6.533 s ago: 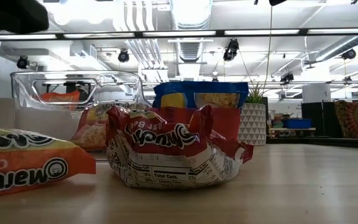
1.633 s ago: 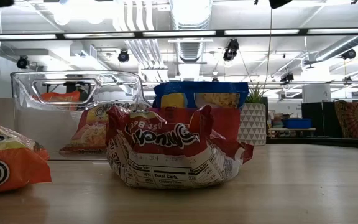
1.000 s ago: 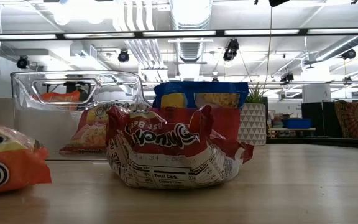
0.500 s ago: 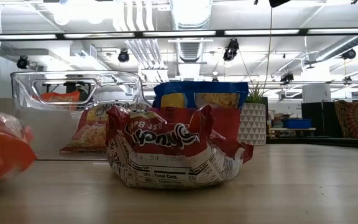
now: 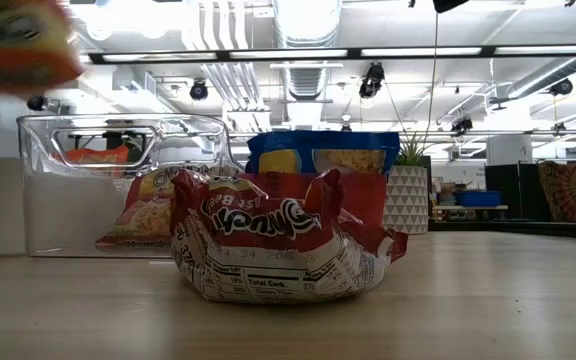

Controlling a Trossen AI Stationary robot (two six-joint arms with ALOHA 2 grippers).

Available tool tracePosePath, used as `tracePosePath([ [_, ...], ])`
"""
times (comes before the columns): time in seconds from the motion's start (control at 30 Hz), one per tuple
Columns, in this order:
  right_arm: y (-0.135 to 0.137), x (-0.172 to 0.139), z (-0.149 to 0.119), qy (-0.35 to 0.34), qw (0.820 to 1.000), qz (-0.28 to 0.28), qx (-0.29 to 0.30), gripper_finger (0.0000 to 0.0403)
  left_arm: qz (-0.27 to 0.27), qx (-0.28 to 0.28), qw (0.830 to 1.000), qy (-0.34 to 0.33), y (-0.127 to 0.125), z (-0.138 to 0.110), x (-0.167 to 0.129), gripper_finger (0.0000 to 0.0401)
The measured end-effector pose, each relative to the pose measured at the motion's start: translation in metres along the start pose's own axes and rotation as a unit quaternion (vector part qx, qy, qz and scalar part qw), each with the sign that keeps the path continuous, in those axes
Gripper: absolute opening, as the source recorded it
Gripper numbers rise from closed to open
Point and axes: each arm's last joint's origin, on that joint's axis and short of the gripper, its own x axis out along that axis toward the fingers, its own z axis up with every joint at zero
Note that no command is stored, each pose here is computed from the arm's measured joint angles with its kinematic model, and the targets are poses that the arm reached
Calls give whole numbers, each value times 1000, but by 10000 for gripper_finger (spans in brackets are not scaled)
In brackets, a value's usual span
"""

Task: Sort Maruchan noodles
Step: Put the orange noodle pack into the white bin

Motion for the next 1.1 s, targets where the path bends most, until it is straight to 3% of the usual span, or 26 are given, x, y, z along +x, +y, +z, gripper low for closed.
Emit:
tracePosePath([
  [0.07,0,0,0,0,1000,0,0,9,45,6,999,-4,14,13,-13,7],
  [0.17,0,0,0,1,1000,0,0,9,33,31,999,-2,24,26,-13,5],
  [0.37,0,0,-1,3,1000,0,0,9,108,49,989,83,52,40,31,5],
  [0.6,0,0,-1,4,1000,1,-5,9,136,96,973,159,81,39,57,4],
  [0.9,0,0,-1,4,1000,0,-10,9,160,18,972,173,114,21,62,4],
  [1.1,0,0,-1,4,1000,0,-7,9,186,-29,957,219,114,0,86,4],
])
